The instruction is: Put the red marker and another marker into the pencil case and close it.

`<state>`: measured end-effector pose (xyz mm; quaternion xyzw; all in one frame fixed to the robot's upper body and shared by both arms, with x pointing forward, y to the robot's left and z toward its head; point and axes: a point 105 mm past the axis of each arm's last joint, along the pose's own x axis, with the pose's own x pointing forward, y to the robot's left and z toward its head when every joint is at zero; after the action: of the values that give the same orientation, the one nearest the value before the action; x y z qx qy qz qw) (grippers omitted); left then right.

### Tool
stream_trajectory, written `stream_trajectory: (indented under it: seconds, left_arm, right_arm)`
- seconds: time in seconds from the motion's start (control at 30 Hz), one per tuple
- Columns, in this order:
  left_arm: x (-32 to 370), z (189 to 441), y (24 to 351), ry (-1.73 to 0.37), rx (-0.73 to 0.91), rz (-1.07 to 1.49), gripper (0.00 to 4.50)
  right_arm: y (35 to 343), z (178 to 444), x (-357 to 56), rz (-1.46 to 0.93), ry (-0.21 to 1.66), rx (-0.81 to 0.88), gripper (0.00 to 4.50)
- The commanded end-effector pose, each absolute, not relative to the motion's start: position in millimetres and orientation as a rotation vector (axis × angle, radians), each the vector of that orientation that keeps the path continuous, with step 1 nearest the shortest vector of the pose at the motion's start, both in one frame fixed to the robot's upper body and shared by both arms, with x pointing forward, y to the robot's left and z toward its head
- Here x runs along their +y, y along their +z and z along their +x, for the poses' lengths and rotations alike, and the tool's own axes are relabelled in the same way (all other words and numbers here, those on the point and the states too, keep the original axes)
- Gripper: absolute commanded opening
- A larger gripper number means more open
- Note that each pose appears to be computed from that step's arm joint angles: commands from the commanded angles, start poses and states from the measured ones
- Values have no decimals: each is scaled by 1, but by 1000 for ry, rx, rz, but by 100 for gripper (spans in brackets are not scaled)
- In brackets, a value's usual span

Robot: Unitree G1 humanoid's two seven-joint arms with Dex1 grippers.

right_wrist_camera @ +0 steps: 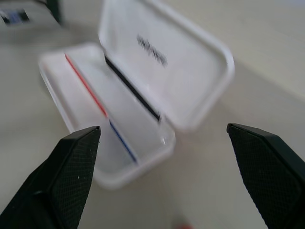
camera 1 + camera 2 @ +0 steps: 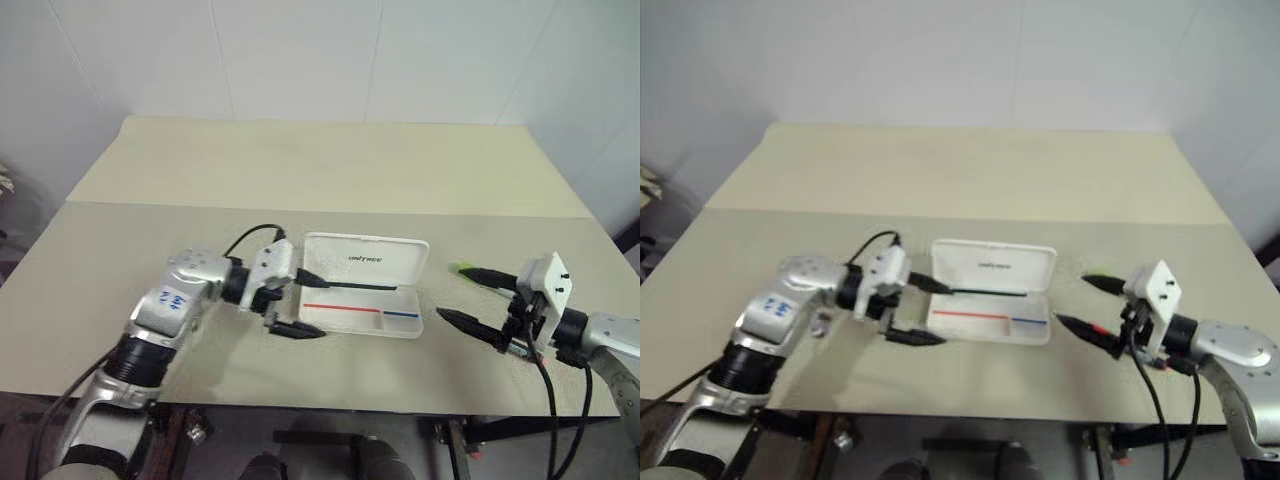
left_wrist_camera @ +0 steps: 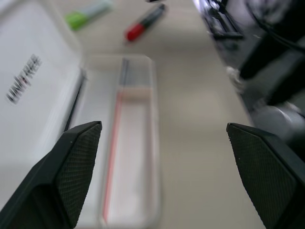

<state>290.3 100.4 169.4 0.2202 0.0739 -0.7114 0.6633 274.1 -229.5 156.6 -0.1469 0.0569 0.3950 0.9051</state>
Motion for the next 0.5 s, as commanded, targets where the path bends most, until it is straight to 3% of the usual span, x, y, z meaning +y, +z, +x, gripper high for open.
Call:
stream_trajectory:
  seconds: [0.03,0.43,0.5]
  left_arm:
    - [122,285,184,-1637,98,477,444]
    - [167,294,193,-1523,54,475,444]
    - [169,295,194,-1510,46,480,450]
  right_arm:
    - [157,272,-254,-351,787,148,450]
    - [104,271,-296,-335,802,386,450]
    - [94,270,-300,-337,808,421,410]
